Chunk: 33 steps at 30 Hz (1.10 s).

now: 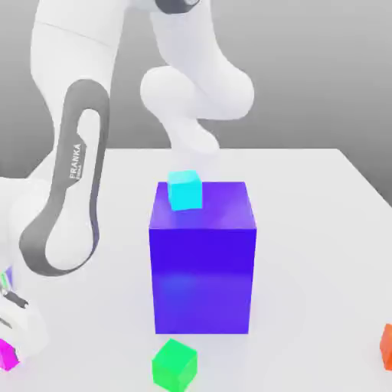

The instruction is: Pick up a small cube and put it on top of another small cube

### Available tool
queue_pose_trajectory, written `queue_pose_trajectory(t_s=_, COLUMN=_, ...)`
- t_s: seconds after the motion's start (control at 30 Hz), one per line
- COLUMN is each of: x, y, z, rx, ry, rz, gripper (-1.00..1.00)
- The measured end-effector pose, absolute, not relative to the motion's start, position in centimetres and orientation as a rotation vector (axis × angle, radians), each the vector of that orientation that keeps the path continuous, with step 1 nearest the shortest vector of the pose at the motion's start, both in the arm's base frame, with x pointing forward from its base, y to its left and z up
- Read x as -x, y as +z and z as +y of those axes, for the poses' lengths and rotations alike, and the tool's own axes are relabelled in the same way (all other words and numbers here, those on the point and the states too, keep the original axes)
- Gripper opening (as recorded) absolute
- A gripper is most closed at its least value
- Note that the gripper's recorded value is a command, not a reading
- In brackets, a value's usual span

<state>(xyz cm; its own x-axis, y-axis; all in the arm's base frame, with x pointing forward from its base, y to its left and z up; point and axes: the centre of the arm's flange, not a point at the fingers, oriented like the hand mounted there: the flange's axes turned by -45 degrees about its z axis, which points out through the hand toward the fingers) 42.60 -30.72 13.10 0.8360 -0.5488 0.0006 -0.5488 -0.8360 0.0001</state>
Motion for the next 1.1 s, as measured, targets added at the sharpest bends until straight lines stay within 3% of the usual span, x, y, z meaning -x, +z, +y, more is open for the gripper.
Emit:
queue_pose_trajectory(t_s=0.1, x=-42.6, y=13.2, z=-30.7, rx=-3.009, ry=0.0, rz=-0.9, gripper=-1.0)
queue_pose_trajectory(t_s=0.23, x=-42.6, y=18.2, z=-30.7, rx=-3.011, ry=0.0, rz=-0.897, gripper=-1.0)
queue_pose_trajectory(t_s=0.4, x=-46.2, y=21.0, z=-19.3, rx=-3.125, ry=-0.016, rz=-0.525, gripper=-1.0)
queue_pose_trajectory(t_s=0.57, x=-47.0, y=23.4, z=-6.9, rx=-3.153, ry=-0.008, rz=-0.076, gripper=-1.0)
queue_pose_trajectory(t_s=0.7, x=-46.9, y=19.9, z=-3.5, rx=-3.142, ry=-0.001, rz=0.054, gripper=-1.0)
queue_pose_trajectory(t_s=0.73, x=-46.8, y=18.7, z=-3.3, rx=-3.142, ry=-0.001, rz=0.058, gripper=1.0)
queue_pose_trajectory(t_s=0.97, x=-46.8, y=18.4, z=-3.3, rx=-3.142, ry=0.0, rz=0.061, gripper=1.0)
queue_pose_trajectory(t_s=1.1, x=-46.8, y=22.8, z=-3.2, rx=-3.142, ry=0.0, rz=0.062, gripper=1.0)
